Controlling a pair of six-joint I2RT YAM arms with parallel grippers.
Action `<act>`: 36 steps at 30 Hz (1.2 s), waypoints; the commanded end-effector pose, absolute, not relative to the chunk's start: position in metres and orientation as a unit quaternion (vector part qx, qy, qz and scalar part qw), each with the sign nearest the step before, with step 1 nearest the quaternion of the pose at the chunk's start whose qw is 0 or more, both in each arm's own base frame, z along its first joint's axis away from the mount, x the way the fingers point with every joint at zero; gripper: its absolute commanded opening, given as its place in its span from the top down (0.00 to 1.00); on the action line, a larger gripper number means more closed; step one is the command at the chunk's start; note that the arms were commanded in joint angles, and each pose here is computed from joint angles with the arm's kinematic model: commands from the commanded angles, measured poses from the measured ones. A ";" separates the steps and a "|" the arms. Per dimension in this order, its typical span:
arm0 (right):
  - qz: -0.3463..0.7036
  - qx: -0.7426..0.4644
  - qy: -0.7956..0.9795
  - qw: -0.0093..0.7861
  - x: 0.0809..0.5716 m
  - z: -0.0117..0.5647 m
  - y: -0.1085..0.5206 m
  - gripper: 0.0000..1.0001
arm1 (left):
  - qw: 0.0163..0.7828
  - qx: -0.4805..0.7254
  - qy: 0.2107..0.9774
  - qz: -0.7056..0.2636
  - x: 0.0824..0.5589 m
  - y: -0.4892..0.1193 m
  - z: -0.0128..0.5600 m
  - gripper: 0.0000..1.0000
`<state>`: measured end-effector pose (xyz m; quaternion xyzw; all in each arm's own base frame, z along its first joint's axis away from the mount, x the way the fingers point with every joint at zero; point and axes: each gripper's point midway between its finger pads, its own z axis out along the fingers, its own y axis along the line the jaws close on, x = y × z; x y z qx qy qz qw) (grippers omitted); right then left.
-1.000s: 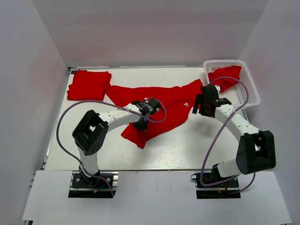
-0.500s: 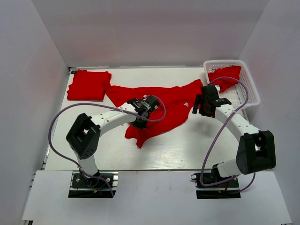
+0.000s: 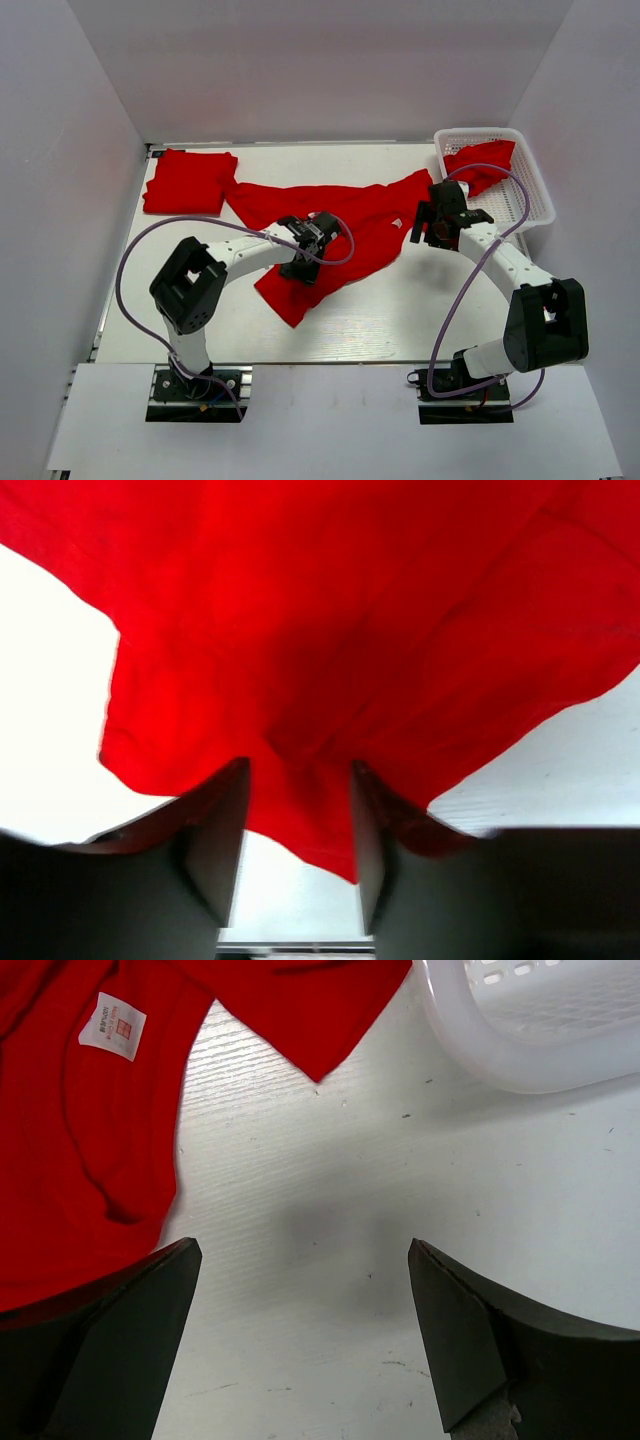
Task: Fold and stack the t-shirts
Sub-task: Flatten out the tshirt
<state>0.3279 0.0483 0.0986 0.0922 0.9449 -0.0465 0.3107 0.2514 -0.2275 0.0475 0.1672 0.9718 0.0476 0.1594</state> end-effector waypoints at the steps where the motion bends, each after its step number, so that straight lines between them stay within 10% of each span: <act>1: -0.041 0.094 0.941 0.323 0.333 0.108 0.049 0.10 | 0.167 0.162 0.972 0.031 0.254 -0.234 0.049 0.44; 6: -0.034 0.093 0.939 0.328 0.334 0.111 0.052 0.10 | 0.165 0.157 0.973 0.045 0.253 -0.228 0.043 0.26; 36: -0.027 0.091 0.943 0.320 0.332 0.108 0.054 0.10 | 0.180 0.100 0.978 0.045 0.265 -0.221 0.023 0.19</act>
